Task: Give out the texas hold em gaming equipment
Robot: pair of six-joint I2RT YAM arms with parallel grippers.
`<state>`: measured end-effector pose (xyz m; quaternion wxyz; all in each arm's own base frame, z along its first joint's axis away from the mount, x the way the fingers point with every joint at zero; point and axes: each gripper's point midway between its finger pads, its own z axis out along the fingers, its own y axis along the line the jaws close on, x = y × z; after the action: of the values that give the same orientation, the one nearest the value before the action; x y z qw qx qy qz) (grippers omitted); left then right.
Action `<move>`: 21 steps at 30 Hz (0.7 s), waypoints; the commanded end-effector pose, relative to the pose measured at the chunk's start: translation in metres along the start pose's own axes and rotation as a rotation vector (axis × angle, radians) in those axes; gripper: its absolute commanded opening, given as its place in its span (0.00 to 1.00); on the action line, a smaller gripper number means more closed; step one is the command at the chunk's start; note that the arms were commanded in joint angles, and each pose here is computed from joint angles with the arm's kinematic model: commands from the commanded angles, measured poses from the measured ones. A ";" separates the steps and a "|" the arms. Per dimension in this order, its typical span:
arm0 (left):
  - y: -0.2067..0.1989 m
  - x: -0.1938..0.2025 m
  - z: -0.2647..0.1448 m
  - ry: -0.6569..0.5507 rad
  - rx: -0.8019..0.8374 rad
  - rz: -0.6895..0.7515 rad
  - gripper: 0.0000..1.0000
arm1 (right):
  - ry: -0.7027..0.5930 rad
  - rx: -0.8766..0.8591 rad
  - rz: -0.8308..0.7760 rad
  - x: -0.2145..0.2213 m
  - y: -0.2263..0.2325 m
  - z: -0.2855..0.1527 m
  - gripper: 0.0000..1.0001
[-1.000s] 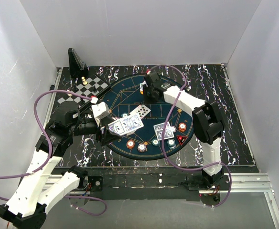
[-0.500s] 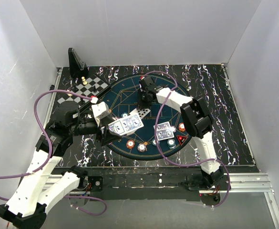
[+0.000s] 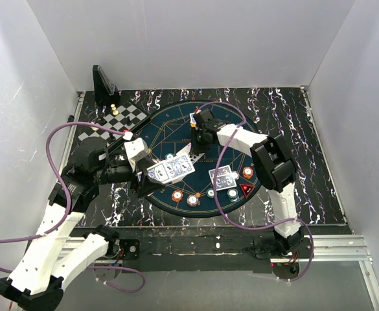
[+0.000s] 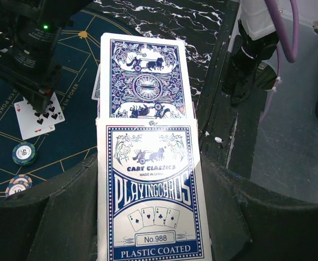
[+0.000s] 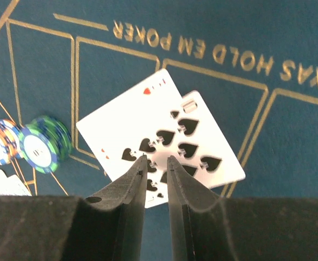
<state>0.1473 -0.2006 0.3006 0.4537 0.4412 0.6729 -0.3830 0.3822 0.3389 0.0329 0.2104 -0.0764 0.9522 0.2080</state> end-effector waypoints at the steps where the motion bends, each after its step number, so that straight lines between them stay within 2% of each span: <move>1: -0.002 -0.010 -0.002 -0.034 0.005 0.025 0.00 | 0.087 0.096 -0.011 0.039 -0.029 -0.012 0.29; 6: -0.002 -0.010 -0.002 -0.036 0.008 0.025 0.00 | 0.073 0.094 -0.023 0.032 -0.027 -0.023 0.29; 13: -0.002 -0.007 -0.002 -0.031 0.006 0.024 0.00 | -0.070 -0.017 -0.039 -0.033 0.019 -0.048 0.29; 21: -0.001 -0.008 -0.001 -0.029 0.005 0.022 0.00 | -0.048 -0.075 0.002 -0.049 0.035 -0.010 0.28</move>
<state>0.1473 -0.2005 0.3009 0.4541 0.4408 0.6728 -0.3831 0.4091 0.3595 0.0997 0.2568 -0.0876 0.9322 0.2397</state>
